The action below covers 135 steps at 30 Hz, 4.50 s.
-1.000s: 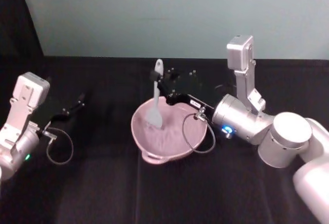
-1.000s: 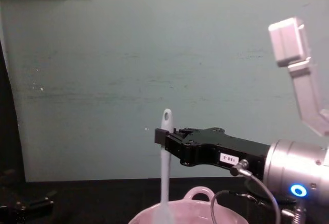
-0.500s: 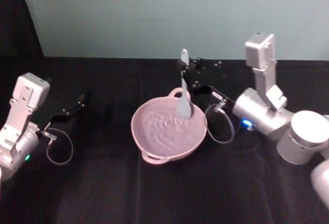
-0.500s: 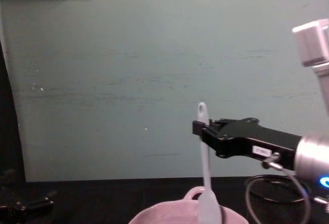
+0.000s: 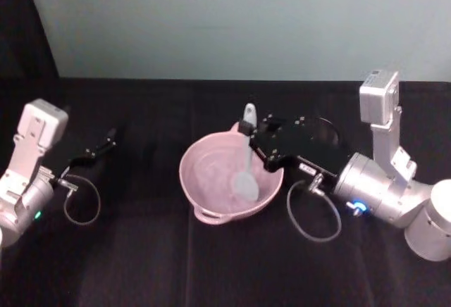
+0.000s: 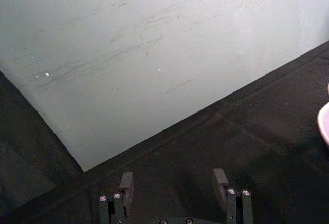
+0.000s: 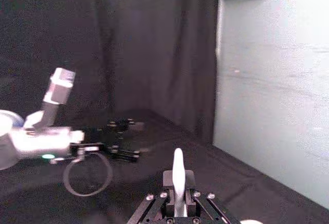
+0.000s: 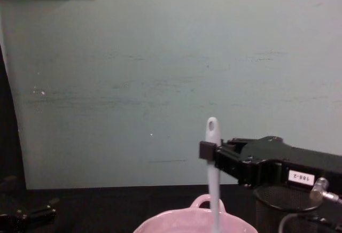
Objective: Use the one hand to pick up the spoon and stir the clear water in the bowl.
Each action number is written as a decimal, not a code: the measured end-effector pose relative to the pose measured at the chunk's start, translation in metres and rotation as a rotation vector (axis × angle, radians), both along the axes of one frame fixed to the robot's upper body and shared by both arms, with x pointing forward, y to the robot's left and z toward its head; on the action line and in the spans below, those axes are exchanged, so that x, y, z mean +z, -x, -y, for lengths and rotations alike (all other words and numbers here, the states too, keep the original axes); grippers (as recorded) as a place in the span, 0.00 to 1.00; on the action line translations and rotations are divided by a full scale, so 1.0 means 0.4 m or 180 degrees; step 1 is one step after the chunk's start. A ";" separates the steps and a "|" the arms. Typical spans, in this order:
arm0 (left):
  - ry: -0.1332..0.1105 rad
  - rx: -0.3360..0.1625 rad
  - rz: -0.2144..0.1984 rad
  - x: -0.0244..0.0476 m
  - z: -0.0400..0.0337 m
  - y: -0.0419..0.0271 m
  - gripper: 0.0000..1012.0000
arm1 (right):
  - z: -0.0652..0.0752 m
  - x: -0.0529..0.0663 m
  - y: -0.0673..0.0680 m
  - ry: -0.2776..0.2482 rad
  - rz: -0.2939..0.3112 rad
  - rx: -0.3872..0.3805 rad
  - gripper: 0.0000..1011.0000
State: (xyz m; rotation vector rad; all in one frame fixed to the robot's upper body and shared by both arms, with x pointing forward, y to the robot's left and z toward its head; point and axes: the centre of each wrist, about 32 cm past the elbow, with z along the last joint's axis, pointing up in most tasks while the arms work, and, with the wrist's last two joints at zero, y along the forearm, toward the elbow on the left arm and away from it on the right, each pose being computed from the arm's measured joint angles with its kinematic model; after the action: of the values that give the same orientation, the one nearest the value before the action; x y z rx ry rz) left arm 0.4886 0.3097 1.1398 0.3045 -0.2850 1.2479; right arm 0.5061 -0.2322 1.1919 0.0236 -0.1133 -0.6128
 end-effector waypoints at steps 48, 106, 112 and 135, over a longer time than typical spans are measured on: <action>0.0000 0.0000 0.0000 0.000 0.000 0.000 1.00 | -0.026 -0.025 -0.012 -0.0147 0.0083 0.0076 0.11; 0.0000 0.0000 0.0000 0.000 0.000 0.000 1.00 | -0.135 -0.072 -0.068 -0.0219 0.0114 -0.0096 0.11; 0.0000 0.0000 0.0000 0.000 0.000 0.000 1.00 | -0.130 -0.081 -0.110 -0.0189 0.0186 -0.0330 0.11; 0.0000 0.0000 0.0000 0.000 0.000 0.000 1.00 | -0.036 -0.040 0.000 -0.0207 -0.0093 -0.0103 0.11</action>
State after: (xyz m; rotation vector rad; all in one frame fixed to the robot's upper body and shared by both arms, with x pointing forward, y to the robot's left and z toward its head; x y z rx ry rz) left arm 0.4886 0.3097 1.1398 0.3045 -0.2850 1.2479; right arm 0.5063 -0.2178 1.1760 0.0759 -0.0655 -0.6487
